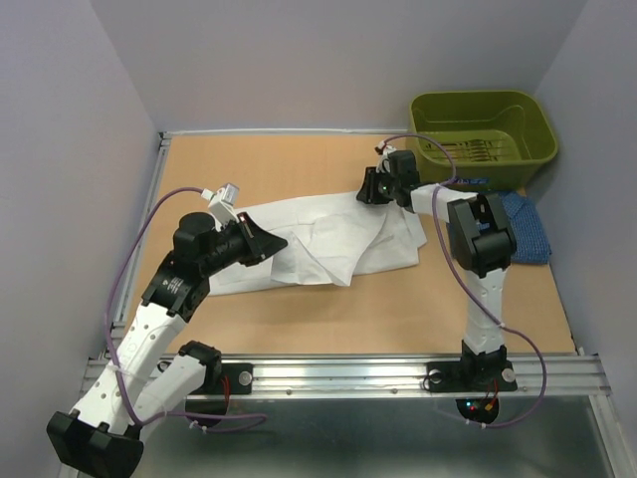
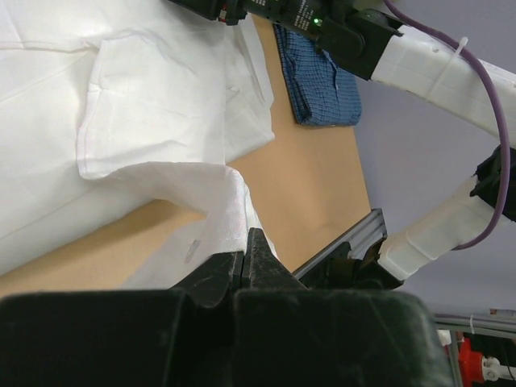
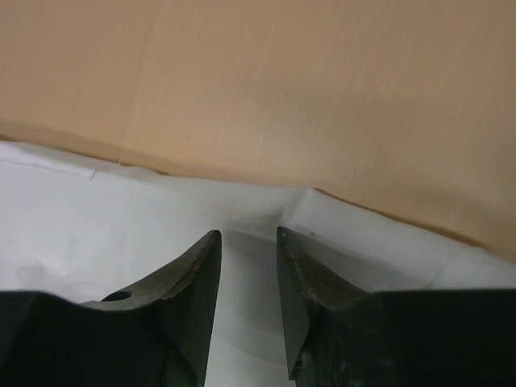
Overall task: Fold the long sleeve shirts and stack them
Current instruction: Fold the shirt
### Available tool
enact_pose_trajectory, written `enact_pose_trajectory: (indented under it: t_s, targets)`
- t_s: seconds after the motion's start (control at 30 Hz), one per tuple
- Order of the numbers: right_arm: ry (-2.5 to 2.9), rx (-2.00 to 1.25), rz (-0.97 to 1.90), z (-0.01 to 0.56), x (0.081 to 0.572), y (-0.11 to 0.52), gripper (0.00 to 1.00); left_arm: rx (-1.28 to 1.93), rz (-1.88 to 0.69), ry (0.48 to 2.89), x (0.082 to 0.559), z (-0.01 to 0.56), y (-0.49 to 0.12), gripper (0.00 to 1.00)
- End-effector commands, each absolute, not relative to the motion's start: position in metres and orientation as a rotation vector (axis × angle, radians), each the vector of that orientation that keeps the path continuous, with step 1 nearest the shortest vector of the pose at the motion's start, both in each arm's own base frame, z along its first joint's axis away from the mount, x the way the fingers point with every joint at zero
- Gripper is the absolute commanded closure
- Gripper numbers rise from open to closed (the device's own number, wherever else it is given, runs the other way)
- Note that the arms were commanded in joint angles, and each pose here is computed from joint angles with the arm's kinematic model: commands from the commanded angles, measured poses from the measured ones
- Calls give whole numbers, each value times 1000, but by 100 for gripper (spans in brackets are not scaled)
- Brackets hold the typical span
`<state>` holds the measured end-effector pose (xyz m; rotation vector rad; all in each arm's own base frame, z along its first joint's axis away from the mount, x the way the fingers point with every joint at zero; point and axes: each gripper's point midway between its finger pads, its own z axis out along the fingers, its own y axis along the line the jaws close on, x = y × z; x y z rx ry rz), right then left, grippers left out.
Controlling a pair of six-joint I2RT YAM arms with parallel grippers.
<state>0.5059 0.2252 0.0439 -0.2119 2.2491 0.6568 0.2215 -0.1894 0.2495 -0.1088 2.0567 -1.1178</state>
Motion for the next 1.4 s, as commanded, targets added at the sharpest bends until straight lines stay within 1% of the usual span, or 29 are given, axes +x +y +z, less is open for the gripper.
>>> enact_pose_trajectory:
  t_s: [0.0,0.23,0.37,0.47,0.5,0.67,0.7,0.73,0.8,0.83,0.9,0.93,1.0,1.03,1.13,1.17,1.27,1.3,1.37]
  targets:
    - [2128,-203,611,68,546,232,61,-46,-1143,1995,222,264,-194,100]
    - [2143,-169,572,50,559,229,61,-84,-1137,2010,218,256,-190,100]
    - [2139,-170,591,55,559,232,59,-94,-1137,2015,218,256,-190,100]
    - [2102,-204,621,77,555,235,57,-86,-1148,2009,217,260,-191,100]
    - [2070,-214,626,97,552,235,55,-84,-1151,2005,217,262,-191,100]
    - [1995,-279,670,148,526,234,46,-94,-1160,1996,216,266,-191,100]
    - [1950,-295,681,174,517,234,43,-122,-1152,2006,217,264,-190,100]
    - [1967,-312,696,168,505,234,41,-162,-1112,2007,224,263,-185,100]
    - [1951,-332,703,179,490,233,37,-245,-1045,2050,234,251,-178,99]
    - [1940,-346,709,187,476,231,36,-353,-969,2039,247,250,-167,100]
    - [1932,-357,714,193,460,229,33,-502,-872,2085,258,231,-154,100]
    - [1929,-369,725,195,452,232,33,-621,-815,2058,269,228,-142,100]
    - [1930,-375,736,199,432,230,31,-747,-767,2067,282,216,-133,100]
    - [1933,-376,736,200,418,229,30,-846,-755,2014,295,219,-122,100]
    - [1941,-376,732,198,400,226,29,-976,-739,2006,318,207,-111,100]
    - [1946,-368,731,196,391,222,28,-1059,-709,1985,332,197,-97,100]
    - [1962,-361,723,190,378,216,27,-1161,-732,1971,347,187,-82,100]
    - [1953,-363,725,194,373,215,27,-1242,-714,1953,354,178,-69,100]
    - [1975,-364,726,186,364,212,27,-1302,-756,1935,362,176,-65,98]
